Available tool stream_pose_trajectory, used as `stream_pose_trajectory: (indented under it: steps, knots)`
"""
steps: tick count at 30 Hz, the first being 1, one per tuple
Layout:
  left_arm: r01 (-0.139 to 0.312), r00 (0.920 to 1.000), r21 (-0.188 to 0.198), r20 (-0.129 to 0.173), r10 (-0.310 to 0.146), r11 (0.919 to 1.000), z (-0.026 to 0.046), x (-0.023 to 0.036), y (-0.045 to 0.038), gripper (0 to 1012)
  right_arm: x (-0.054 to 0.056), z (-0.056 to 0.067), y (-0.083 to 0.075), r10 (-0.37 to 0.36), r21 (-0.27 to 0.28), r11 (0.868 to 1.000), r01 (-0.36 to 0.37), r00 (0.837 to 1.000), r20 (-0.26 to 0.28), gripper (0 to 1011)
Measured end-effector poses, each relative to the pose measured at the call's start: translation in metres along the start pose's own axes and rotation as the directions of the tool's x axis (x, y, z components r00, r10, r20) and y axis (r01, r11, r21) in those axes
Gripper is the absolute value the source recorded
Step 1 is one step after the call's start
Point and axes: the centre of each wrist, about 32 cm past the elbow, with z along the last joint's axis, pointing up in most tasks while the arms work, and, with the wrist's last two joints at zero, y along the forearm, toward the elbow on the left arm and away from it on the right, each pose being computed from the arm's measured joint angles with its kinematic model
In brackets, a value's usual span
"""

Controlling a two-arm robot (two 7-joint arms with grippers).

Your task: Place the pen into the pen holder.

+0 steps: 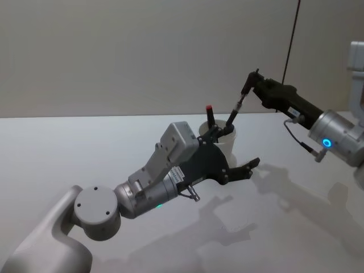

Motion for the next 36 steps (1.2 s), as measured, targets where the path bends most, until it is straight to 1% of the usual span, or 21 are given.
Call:
stream_pose_trajectory:
  steps: [6,12,16,24,36]
  knots:
    - [0.0,1.0,0.0,0.0,0.0,1.0,0.0,0.0,0.0,1003,0.012,-0.002,0.012,0.022,-0.014,1.0,-0.022,1.0,-0.01,132]
    - [0.0,1.0,0.0,0.0,0.0,1.0,0.0,0.0,0.0,1003,0.022,-0.006,0.022,0.041,-0.024,0.999,-0.041,0.999,-0.016,132]
    - [0.0,1.0,0.0,0.0,0.0,1.0,0.0,0.0,0.0,1003,0.026,-0.008,0.026,0.049,-0.029,0.998,-0.05,0.999,-0.014,132]
    - [0.0,1.0,0.0,0.0,0.0,1.0,0.0,0.0,0.0,1003,0.03,-0.015,0.035,0.055,-0.042,0.998,-0.055,0.998,0.002,132]
    - [0.0,1.0,0.0,0.0,0.0,1.0,0.0,0.0,0.0,1003,0.031,-0.025,0.043,0.053,-0.064,0.997,-0.05,0.998,0.039,132]
